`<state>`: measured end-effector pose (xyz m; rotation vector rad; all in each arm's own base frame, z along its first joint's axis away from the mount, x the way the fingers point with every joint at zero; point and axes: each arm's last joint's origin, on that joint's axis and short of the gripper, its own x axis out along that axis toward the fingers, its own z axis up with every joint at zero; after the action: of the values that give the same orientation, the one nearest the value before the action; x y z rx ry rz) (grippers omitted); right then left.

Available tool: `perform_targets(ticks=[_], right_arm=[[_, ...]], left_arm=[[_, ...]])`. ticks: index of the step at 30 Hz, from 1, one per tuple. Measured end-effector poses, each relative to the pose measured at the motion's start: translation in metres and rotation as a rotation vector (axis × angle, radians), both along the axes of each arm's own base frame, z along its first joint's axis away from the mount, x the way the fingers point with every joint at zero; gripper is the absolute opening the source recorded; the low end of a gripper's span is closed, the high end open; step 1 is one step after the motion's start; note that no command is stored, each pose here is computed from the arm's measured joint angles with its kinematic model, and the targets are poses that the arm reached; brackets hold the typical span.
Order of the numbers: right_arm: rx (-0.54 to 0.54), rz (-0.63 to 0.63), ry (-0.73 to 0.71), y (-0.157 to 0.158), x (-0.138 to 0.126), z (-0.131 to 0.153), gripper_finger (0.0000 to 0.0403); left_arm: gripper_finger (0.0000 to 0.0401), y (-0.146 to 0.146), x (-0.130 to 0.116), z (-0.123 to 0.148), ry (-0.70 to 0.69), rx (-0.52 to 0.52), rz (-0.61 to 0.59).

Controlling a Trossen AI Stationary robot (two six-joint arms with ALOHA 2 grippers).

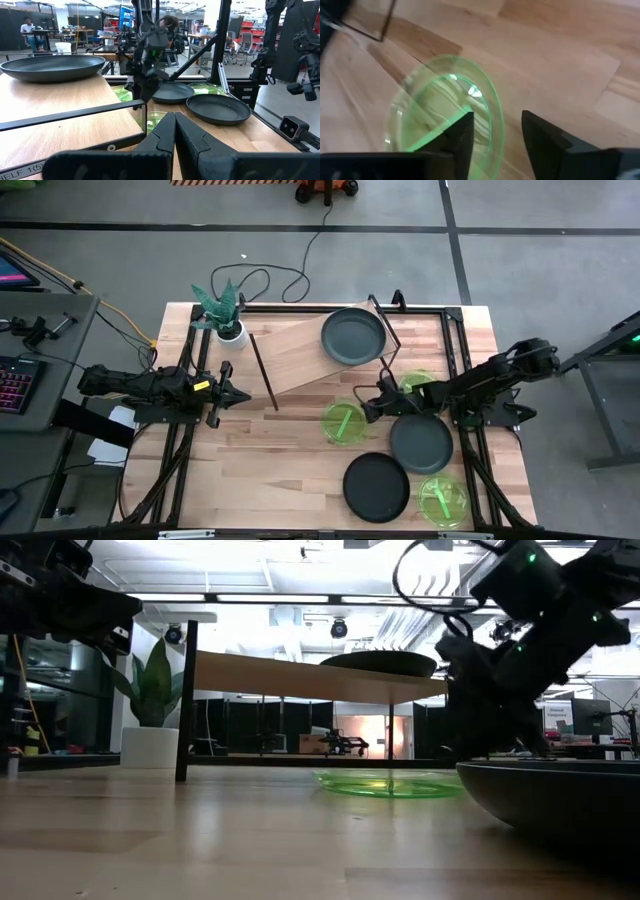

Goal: Place and stack plates onto a shelf
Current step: Put the middle green plate on the shelf

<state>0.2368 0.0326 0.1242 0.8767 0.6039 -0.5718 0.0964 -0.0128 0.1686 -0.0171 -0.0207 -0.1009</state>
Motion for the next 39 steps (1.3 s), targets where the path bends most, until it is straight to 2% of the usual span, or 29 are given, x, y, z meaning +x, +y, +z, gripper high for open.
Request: perform_targets(ticks=[3,8,15,30,33,37,39], right_arm=[[0.004,0.010,0.028,0.004,0.002,-0.010,0.0168],[0.022,-0.017,0.020,0.009,0.006,-0.020,0.0169],[0.082,-0.041,-0.020,0.016,0.008,-0.022,0.0154],[0.176,0.049,0.017,0.021,0.007,-0.023,0.0113],[0.181,0.056,0.036,0.022,0.006,-0.024,0.0091],[0.181,0.050,0.056,0.020,0.005,-0.025,0.0018],[0.192,0.052,0.051,0.019,0.005,-0.025,0.0009]], left_arm=[[0.0000,0.000,0.000,0.000,0.000,0.000,0.000],[0.0000,0.000,0.000,0.000,0.000,0.000,0.000],[0.0000,0.000,0.000,0.000,0.000,0.000,0.000],[0.0000,0.000,0.000,0.000,0.000,0.000,0.000],[0.0000,0.000,0.000,0.000,0.000,0.000,0.000],[0.0000,0.000,0.000,0.000,0.000,0.000,0.000],[0.0000,0.000,0.000,0.000,0.000,0.000,0.000]])
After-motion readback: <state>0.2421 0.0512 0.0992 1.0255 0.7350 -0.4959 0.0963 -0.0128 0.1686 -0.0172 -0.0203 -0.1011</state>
